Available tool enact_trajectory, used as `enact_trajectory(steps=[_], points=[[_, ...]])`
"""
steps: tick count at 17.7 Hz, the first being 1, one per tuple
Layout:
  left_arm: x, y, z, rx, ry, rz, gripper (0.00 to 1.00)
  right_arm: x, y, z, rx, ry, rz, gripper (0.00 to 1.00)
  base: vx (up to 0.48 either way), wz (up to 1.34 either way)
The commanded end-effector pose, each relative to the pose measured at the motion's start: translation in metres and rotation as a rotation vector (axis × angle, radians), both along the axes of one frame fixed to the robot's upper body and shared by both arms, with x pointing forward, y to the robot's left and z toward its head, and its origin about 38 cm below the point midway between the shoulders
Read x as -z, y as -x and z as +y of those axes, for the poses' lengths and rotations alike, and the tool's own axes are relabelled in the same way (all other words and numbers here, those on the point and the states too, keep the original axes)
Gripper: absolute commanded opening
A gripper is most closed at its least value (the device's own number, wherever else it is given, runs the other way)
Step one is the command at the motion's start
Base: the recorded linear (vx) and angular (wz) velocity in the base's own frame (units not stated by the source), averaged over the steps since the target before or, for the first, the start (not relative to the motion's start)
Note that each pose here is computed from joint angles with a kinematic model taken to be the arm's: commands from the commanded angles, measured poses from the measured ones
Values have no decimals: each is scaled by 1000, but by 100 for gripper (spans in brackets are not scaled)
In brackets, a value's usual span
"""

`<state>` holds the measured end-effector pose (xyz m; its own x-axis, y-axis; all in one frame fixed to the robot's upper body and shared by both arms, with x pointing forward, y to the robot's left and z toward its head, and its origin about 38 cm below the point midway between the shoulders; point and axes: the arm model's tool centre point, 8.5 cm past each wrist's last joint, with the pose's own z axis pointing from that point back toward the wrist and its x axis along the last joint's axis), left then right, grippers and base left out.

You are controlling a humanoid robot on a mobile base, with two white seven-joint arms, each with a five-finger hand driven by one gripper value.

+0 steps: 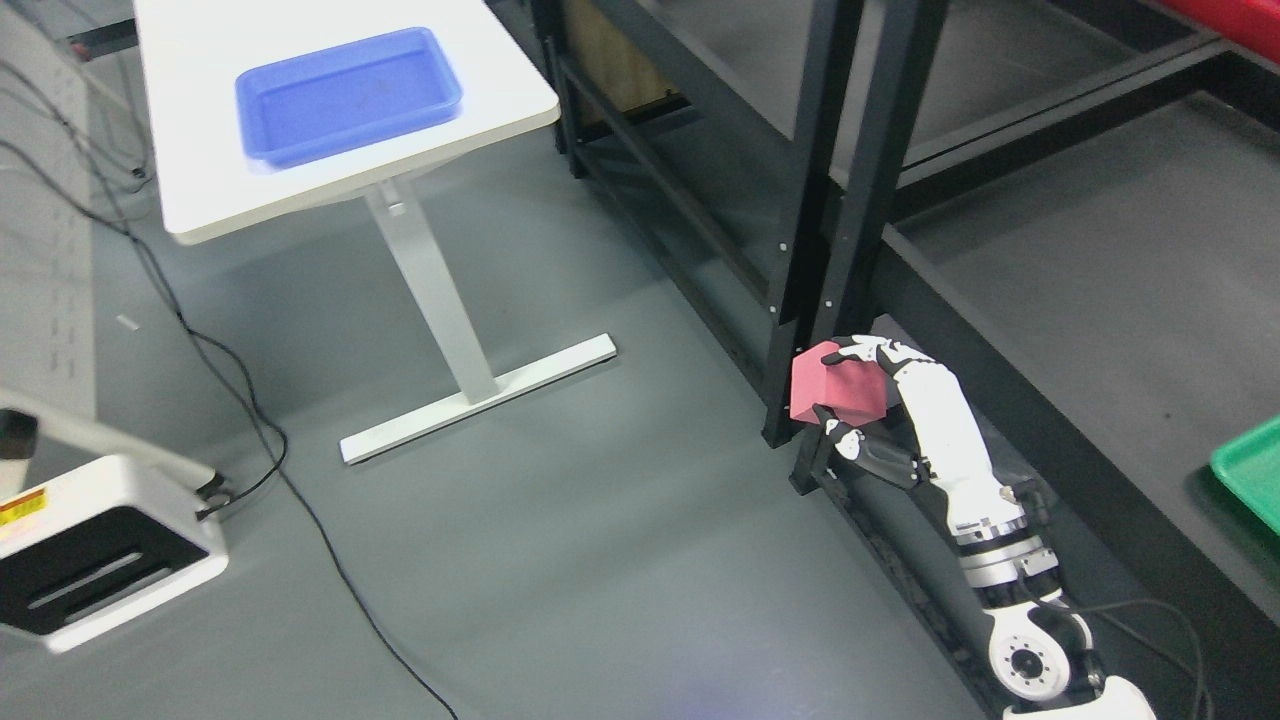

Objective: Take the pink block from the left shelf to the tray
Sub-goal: 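Turn away from the shelf carrying the pink cube toward the white table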

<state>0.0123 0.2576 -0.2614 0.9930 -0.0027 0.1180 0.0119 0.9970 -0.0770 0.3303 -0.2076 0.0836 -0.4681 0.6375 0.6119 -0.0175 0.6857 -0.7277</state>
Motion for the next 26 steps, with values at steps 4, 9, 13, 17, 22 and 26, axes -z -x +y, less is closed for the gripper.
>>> enact_trajectory(steps=[4, 9, 13, 17, 22, 26], points=[[-1, 7, 10, 0, -15, 3, 100, -2, -1, -15, 27, 18, -5, 5, -177, 629], [-1, 7, 10, 0, -15, 3, 100, -2, -1, -15, 27, 20, -7, 5, -121, 549], [-1, 7, 10, 0, -15, 3, 100, -2, -1, -15, 26, 19, -6, 5, -25, 202], [-1, 7, 10, 0, -15, 3, 100, -2, 0, -14, 24, 19, -4, 5, 12, -10], [-1, 7, 10, 0, -15, 3, 100, -2, 0, -14, 19, 19, -9, 5, 42, 52], [-1, 7, 10, 0, -15, 3, 100, -5, 2, -12, -7, 14, -37, 6, 72, 244]])
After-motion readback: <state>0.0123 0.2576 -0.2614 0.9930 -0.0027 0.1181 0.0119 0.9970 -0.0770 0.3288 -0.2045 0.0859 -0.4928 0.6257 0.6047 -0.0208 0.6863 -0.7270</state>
